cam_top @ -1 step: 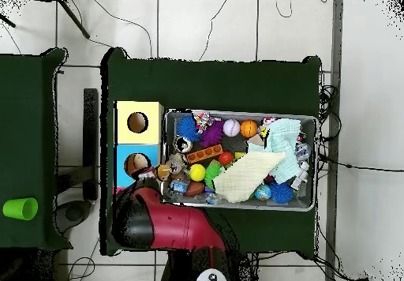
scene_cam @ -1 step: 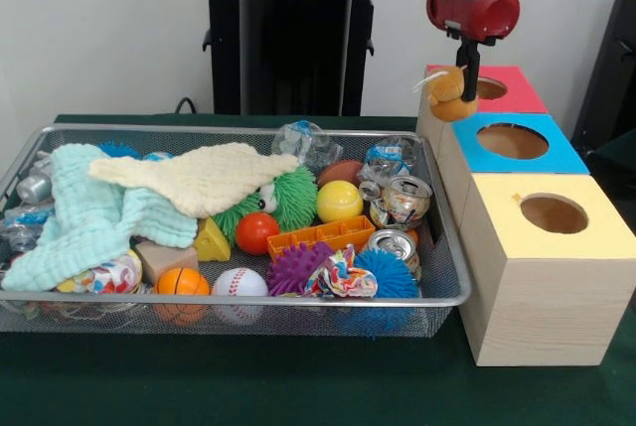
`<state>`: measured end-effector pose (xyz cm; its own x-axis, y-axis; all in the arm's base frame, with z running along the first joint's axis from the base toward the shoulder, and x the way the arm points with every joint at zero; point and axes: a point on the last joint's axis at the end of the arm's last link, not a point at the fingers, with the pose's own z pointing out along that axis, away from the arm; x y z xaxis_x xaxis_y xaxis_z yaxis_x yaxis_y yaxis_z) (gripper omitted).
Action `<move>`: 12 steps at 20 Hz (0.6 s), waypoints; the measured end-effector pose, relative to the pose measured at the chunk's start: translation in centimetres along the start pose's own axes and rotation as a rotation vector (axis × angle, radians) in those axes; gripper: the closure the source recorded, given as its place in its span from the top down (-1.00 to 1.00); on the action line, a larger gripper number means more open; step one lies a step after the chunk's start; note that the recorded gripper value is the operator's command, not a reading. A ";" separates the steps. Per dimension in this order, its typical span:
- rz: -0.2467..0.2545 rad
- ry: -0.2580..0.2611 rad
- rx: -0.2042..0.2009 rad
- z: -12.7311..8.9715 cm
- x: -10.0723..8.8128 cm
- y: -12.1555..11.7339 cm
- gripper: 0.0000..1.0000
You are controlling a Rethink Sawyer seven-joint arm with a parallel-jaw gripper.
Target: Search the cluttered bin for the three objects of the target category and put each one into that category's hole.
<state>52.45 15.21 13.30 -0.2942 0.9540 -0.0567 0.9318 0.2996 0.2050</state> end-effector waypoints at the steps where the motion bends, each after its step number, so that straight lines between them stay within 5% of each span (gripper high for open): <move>1: 0.003 0.000 -0.002 -0.1 0.0 0.1 -1.00; 12: 0.040 -0.003 -0.038 -1.8 0.3 1.4 -1.00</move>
<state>53.30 15.87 15.33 -0.2565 0.9652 -0.0512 0.9340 0.2611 0.2440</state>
